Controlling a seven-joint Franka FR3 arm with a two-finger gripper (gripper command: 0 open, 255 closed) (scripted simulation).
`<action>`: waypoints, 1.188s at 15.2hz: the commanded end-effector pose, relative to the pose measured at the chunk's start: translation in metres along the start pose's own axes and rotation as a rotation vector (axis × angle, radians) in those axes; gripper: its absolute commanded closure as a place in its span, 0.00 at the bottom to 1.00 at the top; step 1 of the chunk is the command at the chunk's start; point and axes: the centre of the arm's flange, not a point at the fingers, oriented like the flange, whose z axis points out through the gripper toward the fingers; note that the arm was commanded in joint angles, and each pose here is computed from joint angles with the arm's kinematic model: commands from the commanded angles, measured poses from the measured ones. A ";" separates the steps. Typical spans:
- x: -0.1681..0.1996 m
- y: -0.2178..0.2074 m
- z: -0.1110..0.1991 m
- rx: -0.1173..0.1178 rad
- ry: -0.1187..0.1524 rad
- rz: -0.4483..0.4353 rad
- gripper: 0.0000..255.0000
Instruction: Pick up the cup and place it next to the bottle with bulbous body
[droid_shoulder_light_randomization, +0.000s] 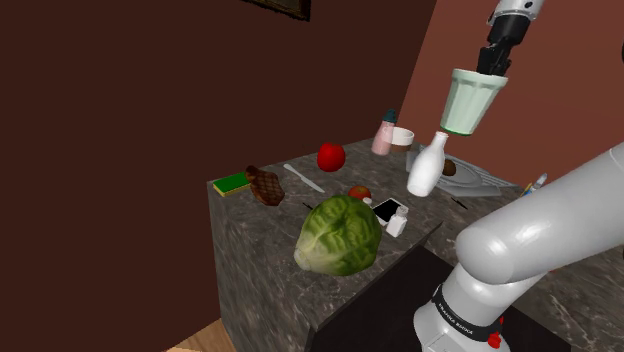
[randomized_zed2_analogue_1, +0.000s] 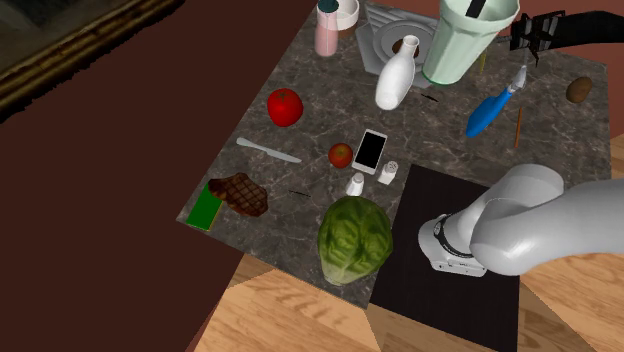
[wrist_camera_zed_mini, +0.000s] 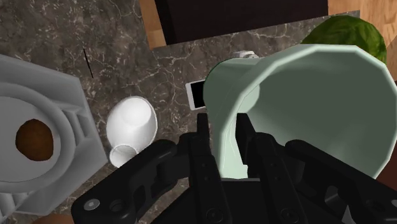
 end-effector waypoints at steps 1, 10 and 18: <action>-0.018 0.023 -0.003 0.000 0.000 -0.001 1.00; -0.090 0.117 -0.013 0.000 0.000 -0.001 1.00; -0.111 0.154 0.010 0.000 0.000 -0.001 1.00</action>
